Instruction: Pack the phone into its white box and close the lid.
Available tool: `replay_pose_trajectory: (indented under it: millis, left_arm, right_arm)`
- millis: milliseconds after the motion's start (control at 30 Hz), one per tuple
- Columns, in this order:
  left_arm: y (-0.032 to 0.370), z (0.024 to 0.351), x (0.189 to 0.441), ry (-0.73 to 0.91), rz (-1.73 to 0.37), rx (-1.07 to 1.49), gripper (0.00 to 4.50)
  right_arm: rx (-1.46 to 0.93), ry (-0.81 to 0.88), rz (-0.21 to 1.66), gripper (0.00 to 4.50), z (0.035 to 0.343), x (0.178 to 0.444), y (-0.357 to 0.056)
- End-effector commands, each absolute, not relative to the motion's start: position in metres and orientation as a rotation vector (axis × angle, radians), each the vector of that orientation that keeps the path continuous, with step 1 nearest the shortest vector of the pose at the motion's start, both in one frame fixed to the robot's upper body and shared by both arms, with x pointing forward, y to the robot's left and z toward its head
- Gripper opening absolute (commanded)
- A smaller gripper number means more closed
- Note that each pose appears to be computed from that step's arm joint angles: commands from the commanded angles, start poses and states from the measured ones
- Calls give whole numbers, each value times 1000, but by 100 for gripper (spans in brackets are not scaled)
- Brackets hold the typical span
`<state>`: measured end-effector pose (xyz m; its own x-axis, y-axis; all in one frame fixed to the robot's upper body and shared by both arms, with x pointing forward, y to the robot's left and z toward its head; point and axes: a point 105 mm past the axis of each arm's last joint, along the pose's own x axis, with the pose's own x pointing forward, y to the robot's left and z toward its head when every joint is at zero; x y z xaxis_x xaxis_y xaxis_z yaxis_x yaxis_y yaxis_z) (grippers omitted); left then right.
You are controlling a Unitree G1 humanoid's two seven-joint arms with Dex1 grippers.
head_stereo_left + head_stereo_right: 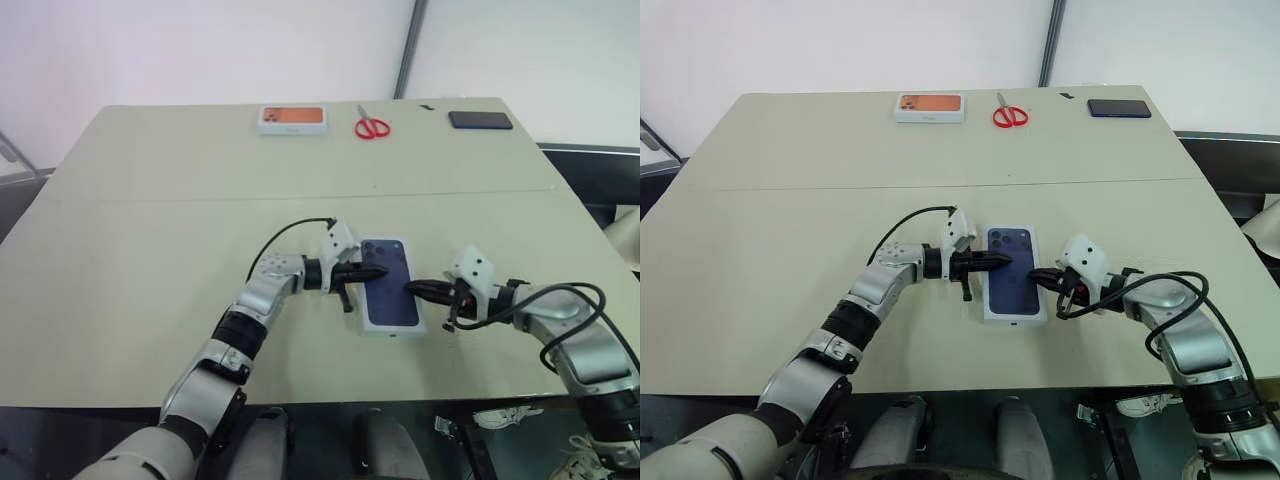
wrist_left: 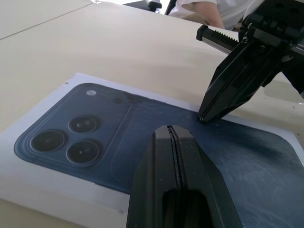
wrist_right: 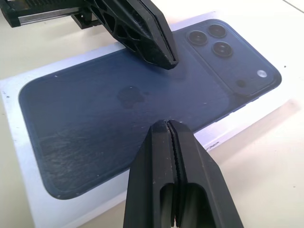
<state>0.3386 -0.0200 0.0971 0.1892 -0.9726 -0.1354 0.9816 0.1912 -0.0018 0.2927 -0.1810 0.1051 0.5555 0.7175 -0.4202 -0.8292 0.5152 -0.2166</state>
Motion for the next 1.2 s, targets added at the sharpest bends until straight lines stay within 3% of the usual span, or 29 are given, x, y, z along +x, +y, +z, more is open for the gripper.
replay_pose_trajectory:
  millis: [33, 267, 667, 800, 833, 933, 1133, 1167, 1200]
  left_arm:
    - [-15, 90, 337, 141, -1374, 99, 0]
    - [-7, 117, 349, 53, -1310, 35, 0]
    - [-3, 84, 338, 152, -1324, 83, 0]
    - [5, 108, 350, 88, -1266, 15, 0]
    - [9, 115, 352, 69, -1260, 3, 25]
    - [27, 138, 353, -7, -1241, 11, 136]
    - [96, 149, 343, -44, -1126, 88, 445]
    - [111, 146, 340, -35, -1093, 99, 450]
    - [123, 143, 337, -20, -1063, 107, 450]
  right_arm:
    - [-426, 292, 965, 2, 105, 292, -174]
    - [-313, 156, 888, 2, 140, 316, -172]
    - [-452, 288, 963, 2, 95, 301, -164]
    - [-375, 218, 939, 2, 115, 310, -161]
    - [-308, 209, 944, 0, 123, 312, -160]
    - [-254, 155, 956, 90, 142, 314, -159]
    - [-268, 113, 960, 403, 151, 311, -164]
    - [-275, 116, 966, 449, 150, 308, -165]
    - [-285, 116, 966, 449, 149, 307, -167]
